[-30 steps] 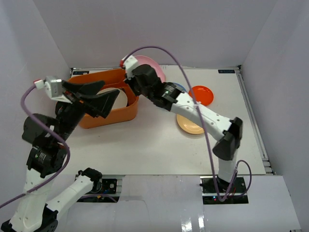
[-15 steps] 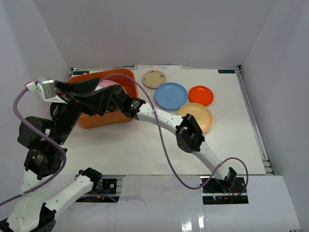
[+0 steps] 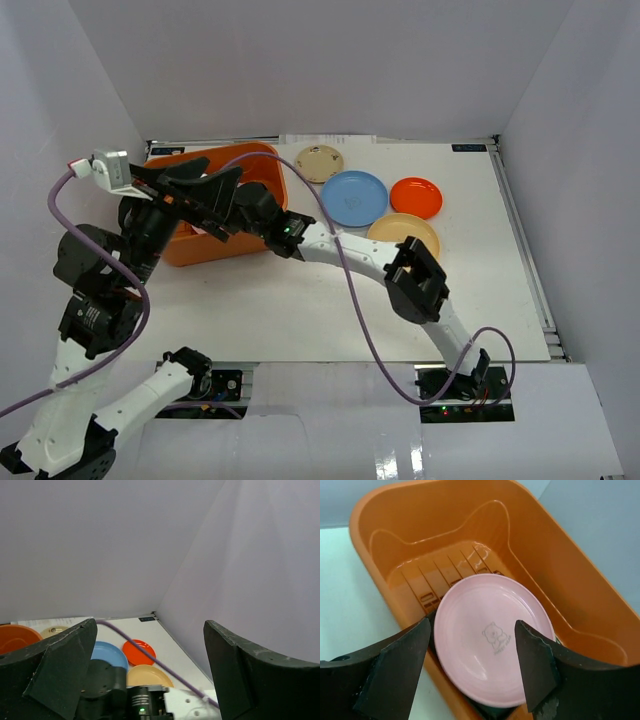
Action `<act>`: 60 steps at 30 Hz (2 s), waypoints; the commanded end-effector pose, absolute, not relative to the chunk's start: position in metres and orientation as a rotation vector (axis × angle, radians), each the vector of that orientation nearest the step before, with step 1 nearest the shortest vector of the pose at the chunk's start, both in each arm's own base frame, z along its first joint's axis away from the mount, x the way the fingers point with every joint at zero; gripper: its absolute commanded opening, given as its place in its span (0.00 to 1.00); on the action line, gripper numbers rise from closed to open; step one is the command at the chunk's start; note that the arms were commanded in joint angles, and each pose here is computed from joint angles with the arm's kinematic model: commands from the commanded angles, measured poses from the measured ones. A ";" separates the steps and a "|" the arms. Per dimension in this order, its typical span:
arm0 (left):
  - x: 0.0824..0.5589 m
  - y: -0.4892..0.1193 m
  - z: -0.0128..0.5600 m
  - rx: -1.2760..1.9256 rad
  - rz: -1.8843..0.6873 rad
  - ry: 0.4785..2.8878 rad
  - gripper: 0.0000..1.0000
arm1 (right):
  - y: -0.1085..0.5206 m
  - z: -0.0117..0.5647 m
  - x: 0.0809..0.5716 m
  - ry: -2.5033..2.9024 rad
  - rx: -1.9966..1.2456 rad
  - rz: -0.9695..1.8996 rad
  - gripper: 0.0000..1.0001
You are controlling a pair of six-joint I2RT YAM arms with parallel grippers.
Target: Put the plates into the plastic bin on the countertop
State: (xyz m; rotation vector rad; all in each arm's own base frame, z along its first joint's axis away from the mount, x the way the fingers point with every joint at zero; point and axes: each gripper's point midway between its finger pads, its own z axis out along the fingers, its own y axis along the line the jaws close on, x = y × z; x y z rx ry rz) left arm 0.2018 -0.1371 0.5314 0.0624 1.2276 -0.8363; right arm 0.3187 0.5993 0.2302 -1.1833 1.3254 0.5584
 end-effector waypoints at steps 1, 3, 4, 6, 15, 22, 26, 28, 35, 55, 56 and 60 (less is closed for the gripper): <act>0.213 -0.137 0.525 0.016 -0.819 1.281 0.98 | 0.567 0.354 0.300 1.179 -0.960 0.660 0.74; 0.226 -0.147 0.512 0.003 -0.840 1.338 0.98 | 0.530 0.365 0.292 1.222 -0.871 0.659 0.71; 0.230 -0.152 0.504 0.003 -0.846 1.371 0.98 | 0.516 0.360 0.291 1.249 -0.845 0.646 0.67; 0.243 -0.174 0.483 0.034 -0.905 1.456 0.98 | 0.458 0.336 0.294 1.365 -0.726 0.595 0.60; 0.306 -0.260 0.353 0.019 -0.888 1.844 0.82 | 0.140 0.162 0.324 1.901 0.197 0.452 0.24; 0.353 -0.314 0.238 0.056 -0.583 2.078 0.82 | 0.035 0.102 0.328 2.025 0.464 0.296 0.63; 0.381 -0.337 0.201 0.146 -0.401 2.113 0.82 | 0.022 0.068 0.328 2.103 0.510 0.269 0.63; 0.391 -0.347 0.182 0.193 -0.353 2.137 0.82 | 0.026 0.062 0.331 2.132 0.509 0.292 0.59; 0.416 -0.362 0.103 0.125 -0.232 2.264 0.82 | 0.035 0.037 0.331 2.187 0.544 0.346 0.46; 0.422 -0.317 0.083 -0.397 -0.470 2.099 0.83 | 0.036 0.042 0.273 2.147 0.519 0.364 0.08; 0.420 -0.317 0.087 -0.402 -0.482 2.093 0.83 | 0.036 0.042 0.271 2.151 0.511 0.361 0.08; 0.421 -0.319 0.101 -0.414 -0.518 2.057 0.82 | 0.041 0.041 0.269 2.160 0.496 0.399 0.08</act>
